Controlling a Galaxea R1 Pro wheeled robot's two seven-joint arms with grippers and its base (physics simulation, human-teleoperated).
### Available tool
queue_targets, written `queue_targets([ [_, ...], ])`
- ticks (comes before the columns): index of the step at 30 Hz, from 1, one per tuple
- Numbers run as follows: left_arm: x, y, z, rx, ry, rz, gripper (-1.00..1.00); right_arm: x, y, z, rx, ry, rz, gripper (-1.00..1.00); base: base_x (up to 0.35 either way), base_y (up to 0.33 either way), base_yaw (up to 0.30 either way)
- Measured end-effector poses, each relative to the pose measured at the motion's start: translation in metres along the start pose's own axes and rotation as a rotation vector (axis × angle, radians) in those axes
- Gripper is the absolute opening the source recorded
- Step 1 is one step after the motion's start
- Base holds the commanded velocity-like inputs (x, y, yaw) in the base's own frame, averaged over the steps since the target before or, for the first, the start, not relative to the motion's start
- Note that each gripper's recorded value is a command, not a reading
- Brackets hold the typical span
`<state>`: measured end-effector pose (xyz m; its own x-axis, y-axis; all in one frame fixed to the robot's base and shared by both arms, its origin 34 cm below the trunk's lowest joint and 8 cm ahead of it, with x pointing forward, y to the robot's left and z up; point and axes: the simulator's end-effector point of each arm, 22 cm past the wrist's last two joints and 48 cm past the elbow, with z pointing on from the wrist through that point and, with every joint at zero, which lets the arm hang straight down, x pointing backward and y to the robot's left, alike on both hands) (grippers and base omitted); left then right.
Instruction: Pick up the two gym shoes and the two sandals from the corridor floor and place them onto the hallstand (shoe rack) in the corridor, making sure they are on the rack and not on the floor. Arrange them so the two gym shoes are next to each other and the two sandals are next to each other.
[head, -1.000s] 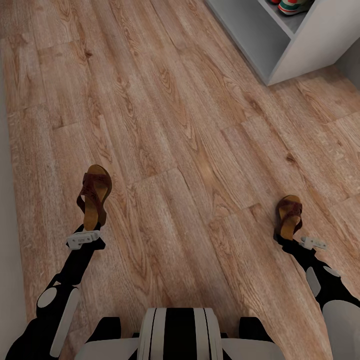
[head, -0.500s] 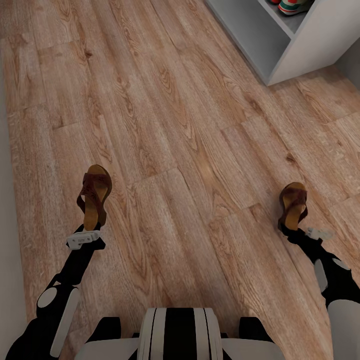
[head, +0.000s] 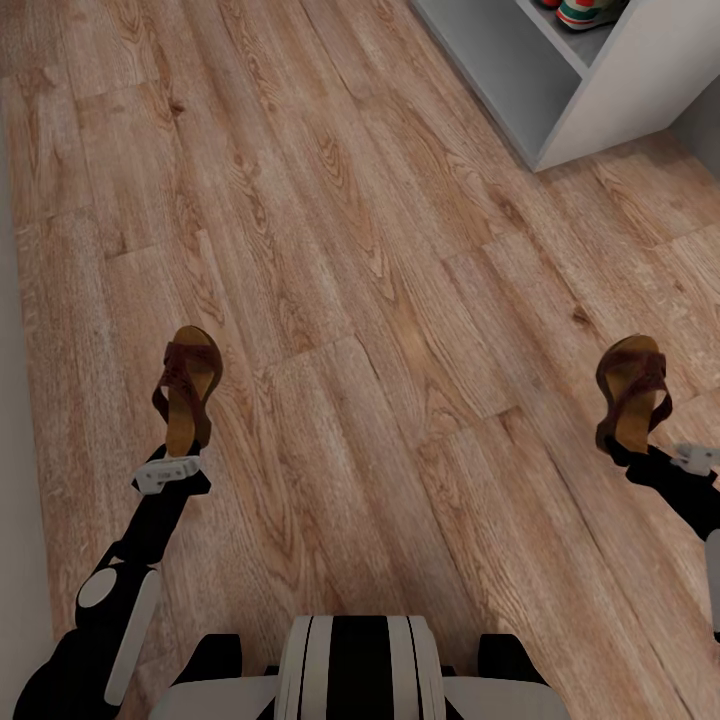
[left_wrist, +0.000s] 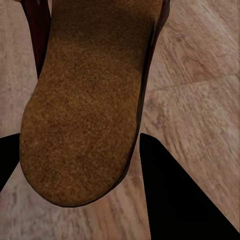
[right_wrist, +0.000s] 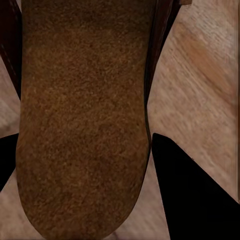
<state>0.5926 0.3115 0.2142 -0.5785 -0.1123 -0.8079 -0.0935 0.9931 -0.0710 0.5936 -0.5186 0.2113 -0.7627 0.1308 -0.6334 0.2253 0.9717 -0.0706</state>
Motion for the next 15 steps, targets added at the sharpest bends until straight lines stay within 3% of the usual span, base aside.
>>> queue_targets([
  [10,-0.006,0.007,0.006,-0.035,-0.006,0.004,-1.0,-0.011,-0.014,-0.018,0.026,-0.006,-0.002,-1.0,0.0,0.0,0.0],
  [15,0.002,0.011,0.016,-0.079,0.073,-0.006,-1.0,-0.018,-0.02,-0.034,0.041,-0.016,-0.025,-1.0,0.0,0.0,0.0],
])
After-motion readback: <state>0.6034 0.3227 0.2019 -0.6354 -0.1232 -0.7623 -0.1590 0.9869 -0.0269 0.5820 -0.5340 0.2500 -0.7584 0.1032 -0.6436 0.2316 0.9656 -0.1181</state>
